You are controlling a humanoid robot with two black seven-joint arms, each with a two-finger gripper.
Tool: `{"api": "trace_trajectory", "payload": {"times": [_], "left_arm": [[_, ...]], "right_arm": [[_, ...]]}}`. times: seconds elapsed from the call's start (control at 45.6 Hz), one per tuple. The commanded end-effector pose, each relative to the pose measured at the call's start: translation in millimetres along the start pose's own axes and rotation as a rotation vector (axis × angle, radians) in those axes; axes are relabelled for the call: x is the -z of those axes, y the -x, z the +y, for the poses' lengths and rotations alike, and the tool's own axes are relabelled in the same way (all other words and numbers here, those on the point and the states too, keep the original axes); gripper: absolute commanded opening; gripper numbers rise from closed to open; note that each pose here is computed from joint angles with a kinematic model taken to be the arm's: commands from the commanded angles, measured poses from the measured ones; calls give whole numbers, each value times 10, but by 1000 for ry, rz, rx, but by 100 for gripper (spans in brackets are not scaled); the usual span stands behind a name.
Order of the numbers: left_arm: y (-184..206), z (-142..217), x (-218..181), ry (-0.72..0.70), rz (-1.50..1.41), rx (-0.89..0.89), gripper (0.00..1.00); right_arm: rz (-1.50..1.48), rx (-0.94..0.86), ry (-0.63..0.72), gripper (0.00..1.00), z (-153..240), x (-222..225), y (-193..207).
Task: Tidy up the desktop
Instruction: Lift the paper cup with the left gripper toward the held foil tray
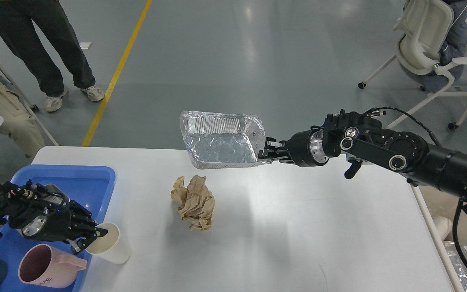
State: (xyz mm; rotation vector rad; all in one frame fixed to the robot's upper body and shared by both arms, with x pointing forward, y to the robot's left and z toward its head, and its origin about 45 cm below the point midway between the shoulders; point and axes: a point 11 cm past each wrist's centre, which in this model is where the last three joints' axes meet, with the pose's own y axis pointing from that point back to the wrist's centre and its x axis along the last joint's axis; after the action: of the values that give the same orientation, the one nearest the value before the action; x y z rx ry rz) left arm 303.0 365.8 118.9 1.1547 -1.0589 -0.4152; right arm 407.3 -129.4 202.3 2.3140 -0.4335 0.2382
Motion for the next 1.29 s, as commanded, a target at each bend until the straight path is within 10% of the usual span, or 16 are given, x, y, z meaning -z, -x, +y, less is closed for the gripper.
{"api": "trace_trajectory", "payload": {"times": [0.0, 0.548, 1.271], "left_arm": [[-30, 20, 22, -8, -9, -21, 0], [-345, 427, 209, -95, 27, -233, 0], [-1741, 2220, 784, -124, 427, -902, 3]], "right_arm": [[-6, 5, 4, 0, -15, -31, 28], [-2, 3, 19, 0, -45, -79, 51], [3, 21, 20, 0, -80, -90, 124]]}}
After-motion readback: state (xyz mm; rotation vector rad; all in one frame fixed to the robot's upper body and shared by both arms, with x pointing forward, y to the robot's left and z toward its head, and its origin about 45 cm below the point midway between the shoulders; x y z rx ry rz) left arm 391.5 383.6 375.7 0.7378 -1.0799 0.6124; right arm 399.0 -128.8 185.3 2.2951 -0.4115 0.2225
